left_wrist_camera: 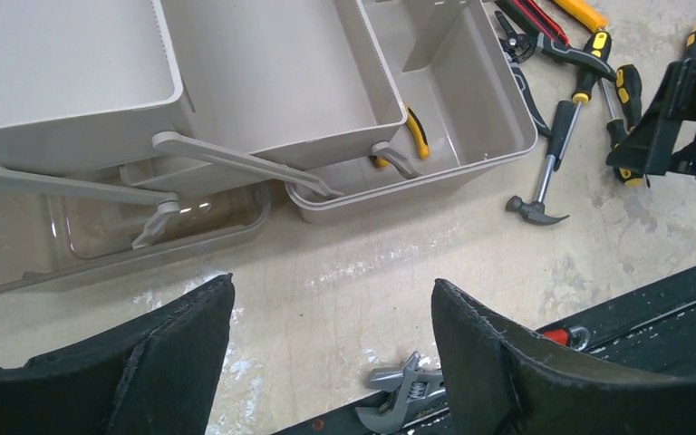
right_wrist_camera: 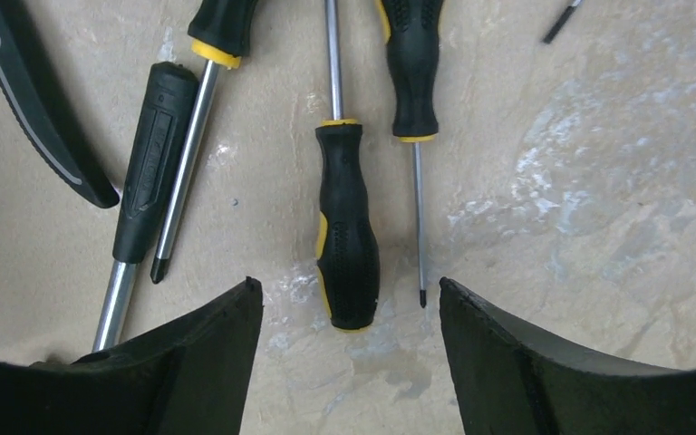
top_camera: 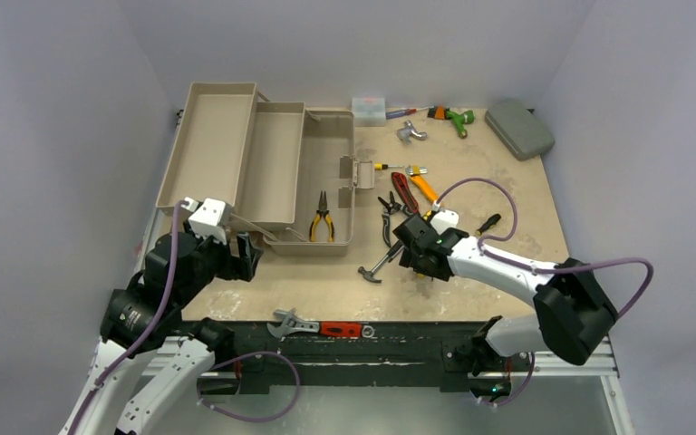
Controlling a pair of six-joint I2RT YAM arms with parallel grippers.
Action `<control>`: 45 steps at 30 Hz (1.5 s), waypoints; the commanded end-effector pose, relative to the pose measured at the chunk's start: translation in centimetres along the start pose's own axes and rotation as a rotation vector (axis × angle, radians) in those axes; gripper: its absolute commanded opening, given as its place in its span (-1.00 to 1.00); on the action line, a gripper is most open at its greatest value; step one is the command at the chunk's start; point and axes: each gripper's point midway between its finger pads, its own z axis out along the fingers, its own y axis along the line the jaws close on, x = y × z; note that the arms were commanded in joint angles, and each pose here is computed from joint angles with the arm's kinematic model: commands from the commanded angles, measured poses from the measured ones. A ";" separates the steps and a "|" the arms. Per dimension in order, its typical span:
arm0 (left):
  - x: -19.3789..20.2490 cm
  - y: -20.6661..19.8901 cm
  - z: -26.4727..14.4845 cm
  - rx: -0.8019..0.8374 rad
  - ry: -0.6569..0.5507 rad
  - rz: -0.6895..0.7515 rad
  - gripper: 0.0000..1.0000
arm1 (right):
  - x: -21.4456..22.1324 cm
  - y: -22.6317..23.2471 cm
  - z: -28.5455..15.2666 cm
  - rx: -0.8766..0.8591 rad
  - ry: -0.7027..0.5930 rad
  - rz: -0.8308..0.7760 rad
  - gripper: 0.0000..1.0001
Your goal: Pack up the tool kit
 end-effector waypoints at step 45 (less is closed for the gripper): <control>-1.5 -1.6 -0.9 0.095 -0.088 0.018 0.56 | -9.8 26.0 -12.2 -0.980 -0.122 -0.304 -0.99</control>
